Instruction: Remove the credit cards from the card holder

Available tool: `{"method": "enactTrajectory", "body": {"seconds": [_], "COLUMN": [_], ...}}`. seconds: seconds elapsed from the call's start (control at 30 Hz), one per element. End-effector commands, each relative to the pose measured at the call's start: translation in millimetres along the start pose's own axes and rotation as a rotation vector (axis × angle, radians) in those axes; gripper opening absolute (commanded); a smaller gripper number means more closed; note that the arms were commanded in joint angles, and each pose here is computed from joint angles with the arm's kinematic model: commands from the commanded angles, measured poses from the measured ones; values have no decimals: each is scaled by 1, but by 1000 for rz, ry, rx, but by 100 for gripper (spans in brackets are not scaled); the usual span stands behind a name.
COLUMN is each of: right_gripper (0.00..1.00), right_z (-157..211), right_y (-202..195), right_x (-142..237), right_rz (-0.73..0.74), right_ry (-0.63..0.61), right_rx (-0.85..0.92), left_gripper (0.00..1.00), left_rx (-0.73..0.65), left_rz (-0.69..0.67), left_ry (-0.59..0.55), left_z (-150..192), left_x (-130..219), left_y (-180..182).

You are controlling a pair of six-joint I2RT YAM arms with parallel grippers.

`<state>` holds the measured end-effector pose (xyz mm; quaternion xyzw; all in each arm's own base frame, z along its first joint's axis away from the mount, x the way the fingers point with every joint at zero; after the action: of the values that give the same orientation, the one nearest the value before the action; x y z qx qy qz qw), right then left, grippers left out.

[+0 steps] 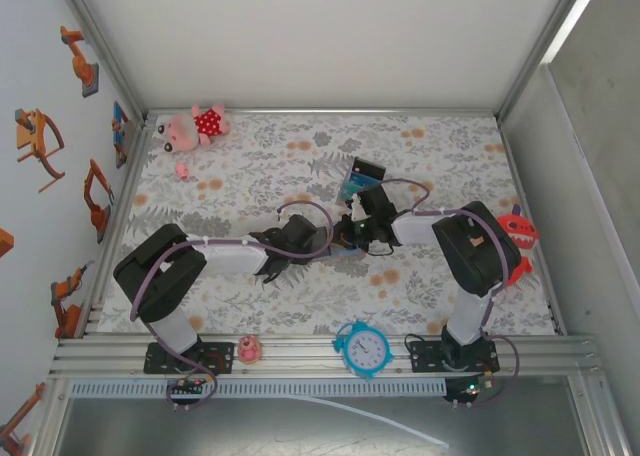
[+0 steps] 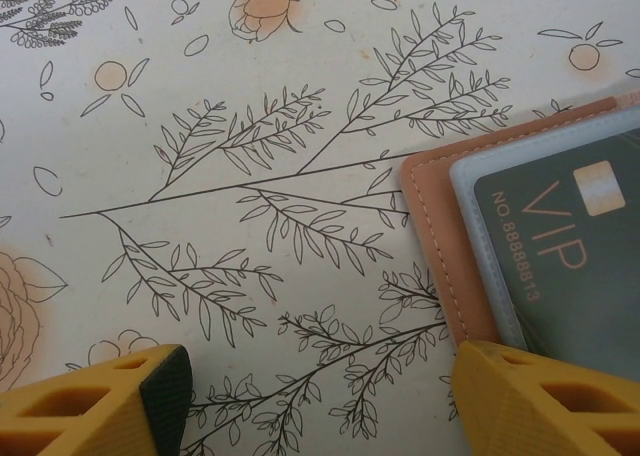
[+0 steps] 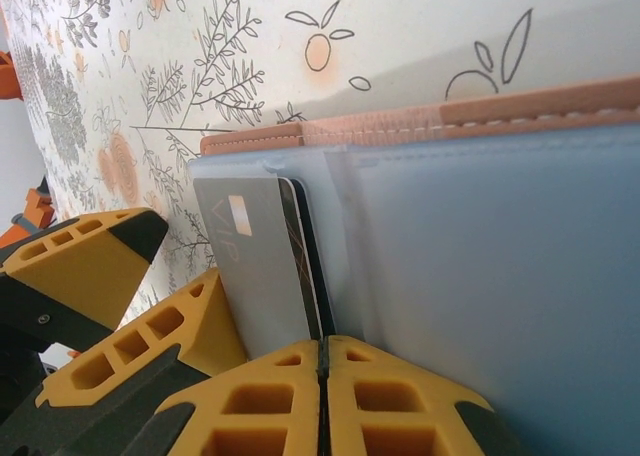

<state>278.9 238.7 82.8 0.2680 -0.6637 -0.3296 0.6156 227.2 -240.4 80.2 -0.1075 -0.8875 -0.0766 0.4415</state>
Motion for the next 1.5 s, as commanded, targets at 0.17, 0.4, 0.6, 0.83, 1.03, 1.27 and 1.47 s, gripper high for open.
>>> {"method": "enactTrajectory", "body": {"seconds": [0.17,0.4,0.6,0.83,1.03,1.27,1.47], "right_gripper": [0,0,0,0,0,0,0], "right_z": [10,8,7,3,1,-4,-2], "right_y": [11,6,2,2,2,7,11], "right_x": [1,15,24,30,38,39,40], "right_rz": [21,143,216,226,283,290,239], "right_ry": [52,24,14,4,-6,-7,-26], "right_rx": [71,96,115,116,136,143,115], "left_gripper": [71,71,70,70,70,70,73], "left_rx": [-34,-50,-57,-60,-62,-76,-77], "left_rz": [82,66,55,49,53,66,77], "left_ry": [96,104,108,107,97,73,61], "left_z": [17,16,17,16,13,4,-3], "left_x": [-5,-5,-6,-4,0,5,11], "left_y": [-17,-16,-15,-14,-13,-16,-18]}}
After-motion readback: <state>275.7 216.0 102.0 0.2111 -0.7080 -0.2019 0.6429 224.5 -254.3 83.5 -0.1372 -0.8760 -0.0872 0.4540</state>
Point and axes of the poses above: each hand's point on the last joint's axis, 136 mm out from that joint toward the fingers, its own x axis back along the fingers, its own y axis along the line the jaws close on, z = x × y, the point moved 8 cm from there along x, back along the fingers, and after that the axes turned 3 degrees about -x, right-handed, at the moved point
